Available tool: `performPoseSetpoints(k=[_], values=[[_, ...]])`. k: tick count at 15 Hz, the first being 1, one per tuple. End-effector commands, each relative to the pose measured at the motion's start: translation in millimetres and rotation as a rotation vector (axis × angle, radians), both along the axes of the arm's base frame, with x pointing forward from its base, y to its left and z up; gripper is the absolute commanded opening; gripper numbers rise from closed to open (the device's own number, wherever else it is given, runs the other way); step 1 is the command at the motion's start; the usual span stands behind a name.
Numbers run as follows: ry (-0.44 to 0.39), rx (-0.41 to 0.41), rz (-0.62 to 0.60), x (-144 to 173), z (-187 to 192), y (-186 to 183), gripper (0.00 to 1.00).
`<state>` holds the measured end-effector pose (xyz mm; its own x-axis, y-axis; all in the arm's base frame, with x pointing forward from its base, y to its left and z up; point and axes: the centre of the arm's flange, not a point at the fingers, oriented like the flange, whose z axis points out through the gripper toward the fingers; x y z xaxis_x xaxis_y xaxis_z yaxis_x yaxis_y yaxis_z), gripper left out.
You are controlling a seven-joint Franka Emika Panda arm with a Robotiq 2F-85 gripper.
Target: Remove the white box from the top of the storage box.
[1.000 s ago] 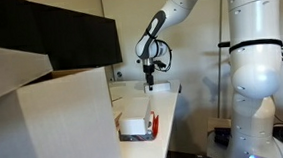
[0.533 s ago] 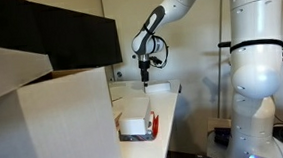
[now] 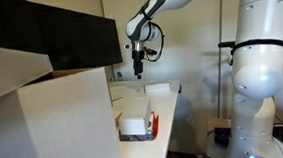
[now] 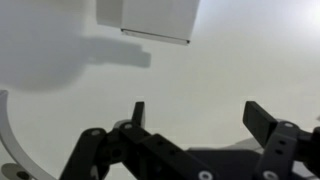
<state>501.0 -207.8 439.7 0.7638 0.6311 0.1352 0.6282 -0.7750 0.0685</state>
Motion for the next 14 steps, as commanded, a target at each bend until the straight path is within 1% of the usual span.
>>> performPoseSetpoints(k=[1, 3, 6, 8, 10, 11, 14], values=[[0.068, 0.077, 0.058, -17.3, 35.4, 29.0, 1.0], [0.104, 0.082, 0.086, -23.9, 50.8, 42.6, 1.0], [0.136, 0.091, 0.108, -32.9, 69.8, 60.7, 1.0], [0.156, 0.096, 0.119, -38.3, 76.8, 71.5, 1.0], [0.202, 0.098, 0.121, -43.8, 78.4, 81.2, 1.0], [0.167, 0.11, 0.131, -36.4, 72.8, 71.9, 1.0], [0.171, 0.111, 0.134, -36.6, 72.9, 74.0, 1.0]])
